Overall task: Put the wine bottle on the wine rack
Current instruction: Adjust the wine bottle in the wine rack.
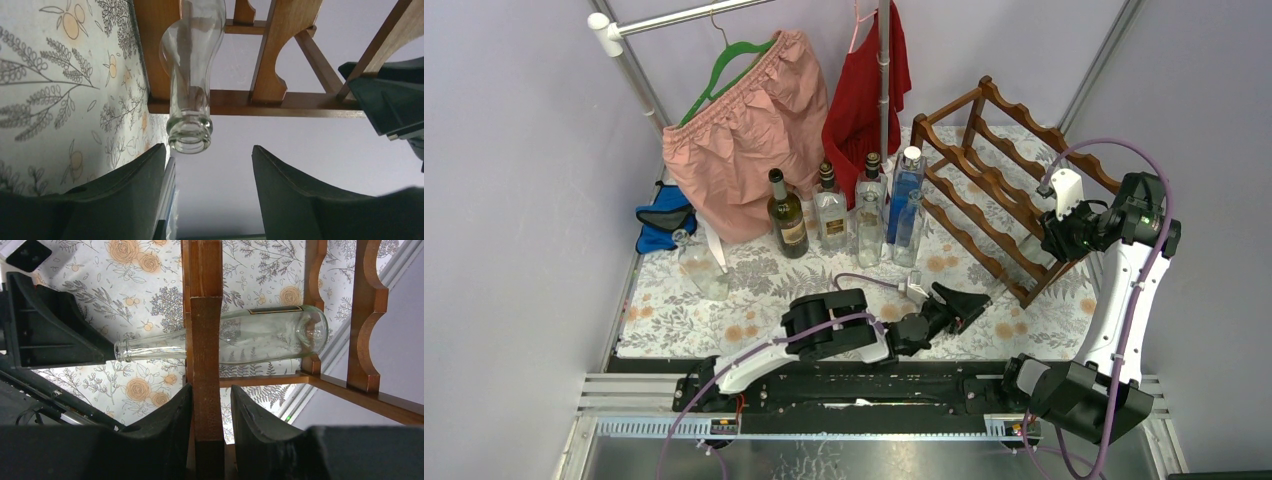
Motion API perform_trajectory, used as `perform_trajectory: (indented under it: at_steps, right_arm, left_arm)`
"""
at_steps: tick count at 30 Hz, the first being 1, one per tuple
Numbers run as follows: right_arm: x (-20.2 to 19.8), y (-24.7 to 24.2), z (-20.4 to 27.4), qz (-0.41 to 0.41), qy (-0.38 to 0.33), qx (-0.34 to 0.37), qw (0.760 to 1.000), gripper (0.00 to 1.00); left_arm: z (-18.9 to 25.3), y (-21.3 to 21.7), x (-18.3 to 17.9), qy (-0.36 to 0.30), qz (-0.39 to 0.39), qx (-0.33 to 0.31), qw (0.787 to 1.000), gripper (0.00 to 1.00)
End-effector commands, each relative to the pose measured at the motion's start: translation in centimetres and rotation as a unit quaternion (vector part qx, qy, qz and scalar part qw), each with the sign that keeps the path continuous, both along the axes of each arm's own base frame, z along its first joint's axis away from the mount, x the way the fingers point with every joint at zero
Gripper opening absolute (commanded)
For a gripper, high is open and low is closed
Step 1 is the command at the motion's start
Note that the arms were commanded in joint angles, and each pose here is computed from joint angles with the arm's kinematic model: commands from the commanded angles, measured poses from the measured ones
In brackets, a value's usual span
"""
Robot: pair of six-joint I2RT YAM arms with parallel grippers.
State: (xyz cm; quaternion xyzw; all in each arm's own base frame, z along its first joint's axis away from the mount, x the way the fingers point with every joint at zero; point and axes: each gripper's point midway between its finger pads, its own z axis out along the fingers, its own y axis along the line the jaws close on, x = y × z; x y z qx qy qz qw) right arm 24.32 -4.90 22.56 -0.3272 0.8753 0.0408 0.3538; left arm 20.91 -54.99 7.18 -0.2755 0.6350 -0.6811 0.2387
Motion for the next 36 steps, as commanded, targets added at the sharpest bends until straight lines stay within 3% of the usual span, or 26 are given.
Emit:
perform_trajectory:
  at_steps: [1, 17, 23, 36]
  right_arm:
    - [-3.0, 1.9, -1.2, 0.023, 0.049, 0.026, 0.998, 0.00]
    - [-3.0, 2.3, -1.1, 0.031, 0.049, 0.036, 0.998, 0.00]
    - [-3.0, 2.3, -0.9, 0.031, 0.046, 0.037, 0.998, 0.00]
    - [-3.0, 2.5, -0.6, 0.032, 0.044, 0.041, 0.998, 0.00]
  left_arm:
    - [-1.0, -0.6, 0.8, 0.034, -0.002, -0.017, 0.999, 0.68]
    - [-2.8, -1.7, 2.2, 0.078, 0.002, -0.035, 0.996, 0.61]
    - [-4.5, -0.7, 2.7, 0.119, 0.029, -0.002, 0.992, 0.66]
    - [-9.0, 0.3, 2.4, 0.213, 0.049, 0.058, 0.974, 0.62]
